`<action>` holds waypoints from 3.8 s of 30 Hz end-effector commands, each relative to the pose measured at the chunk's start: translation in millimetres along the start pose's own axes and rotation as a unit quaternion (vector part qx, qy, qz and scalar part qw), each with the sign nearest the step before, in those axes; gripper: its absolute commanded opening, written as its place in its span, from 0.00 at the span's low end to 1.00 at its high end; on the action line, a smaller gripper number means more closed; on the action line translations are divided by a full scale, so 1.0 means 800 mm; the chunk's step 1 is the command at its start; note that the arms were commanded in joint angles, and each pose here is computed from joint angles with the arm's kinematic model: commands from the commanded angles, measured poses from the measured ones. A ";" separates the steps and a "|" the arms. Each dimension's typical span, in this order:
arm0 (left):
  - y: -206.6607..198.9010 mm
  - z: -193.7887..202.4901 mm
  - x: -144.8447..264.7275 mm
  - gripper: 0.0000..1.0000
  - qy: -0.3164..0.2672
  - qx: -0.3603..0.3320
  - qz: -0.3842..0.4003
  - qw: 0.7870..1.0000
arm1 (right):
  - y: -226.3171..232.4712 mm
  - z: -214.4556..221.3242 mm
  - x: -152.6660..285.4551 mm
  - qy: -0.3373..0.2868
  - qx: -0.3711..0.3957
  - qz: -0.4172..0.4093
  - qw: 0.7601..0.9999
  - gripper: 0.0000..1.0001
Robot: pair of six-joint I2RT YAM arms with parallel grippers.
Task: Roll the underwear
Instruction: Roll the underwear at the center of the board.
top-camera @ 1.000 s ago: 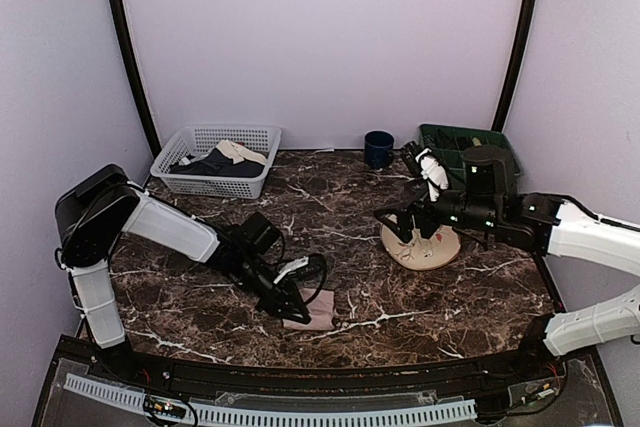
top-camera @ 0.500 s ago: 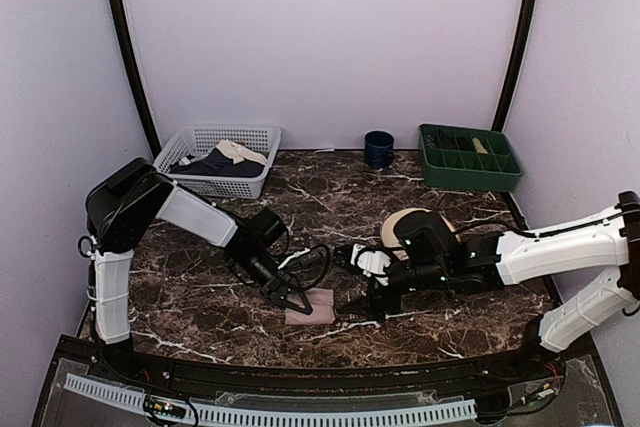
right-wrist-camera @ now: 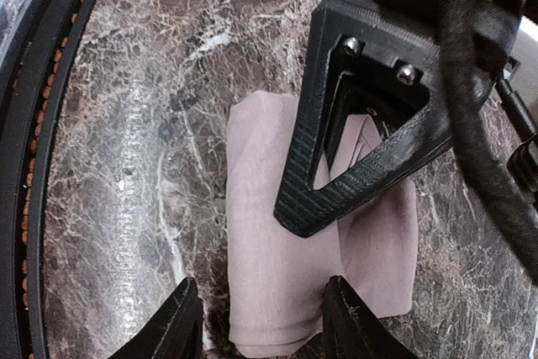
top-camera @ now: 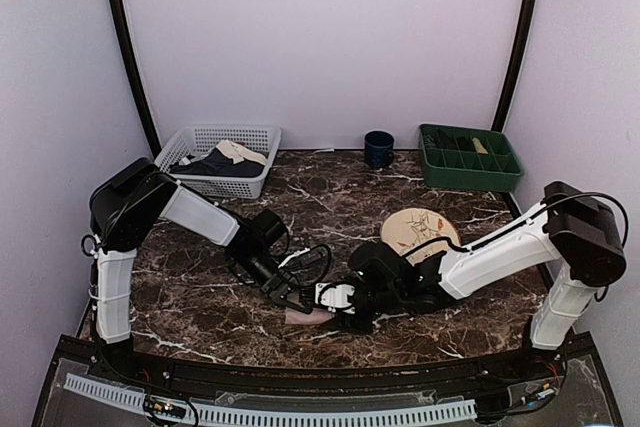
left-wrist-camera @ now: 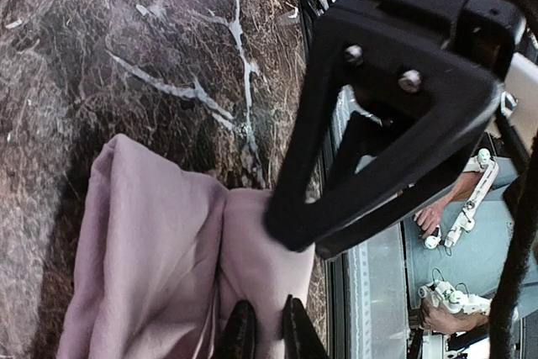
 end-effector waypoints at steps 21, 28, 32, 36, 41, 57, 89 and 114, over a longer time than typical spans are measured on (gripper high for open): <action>-0.015 -0.010 0.056 0.41 -0.045 -0.014 -0.113 0.992 | 0.016 0.011 -0.022 0.060 -0.036 -0.058 0.996 0.00; -0.075 -0.012 0.159 0.70 -0.165 -0.078 -0.318 0.931 | 0.012 0.009 -0.014 0.090 -0.141 -0.125 0.978 0.00; -0.118 -0.003 0.192 0.83 -0.228 -0.135 -0.436 0.860 | 0.000 0.008 -0.012 0.123 -0.210 -0.162 0.956 0.00; -0.171 0.004 0.220 0.97 -0.308 -0.182 -0.503 0.787 | -0.014 0.007 -0.016 0.141 -0.270 -0.209 0.929 0.00; -0.214 0.013 0.235 0.99 -0.349 -0.201 -0.520 0.753 | -0.036 0.005 -0.021 0.125 -0.334 -0.261 0.897 0.00; -0.193 0.074 0.069 0.99 -0.134 -0.313 -0.402 0.850 | -0.078 0.058 -0.049 0.093 -0.462 -0.355 0.807 0.00; -0.109 0.076 -0.064 0.15 0.037 -0.401 -0.371 0.837 | -0.094 0.054 -0.036 0.081 -0.442 -0.300 0.842 0.10; -0.038 0.038 -0.020 0.08 0.050 -0.066 -0.063 0.995 | -0.016 -0.023 0.087 -0.010 -0.121 0.021 0.992 0.48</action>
Point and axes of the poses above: each gripper's point midway between its finger pads, its own x axis back along the fingers, its own y axis along the line the jaws close on, z = x × y, the point moved 10 cm from there along x, back along the fingers, and after that the axes turned 2 degrees about x, right-handed, at the moved point
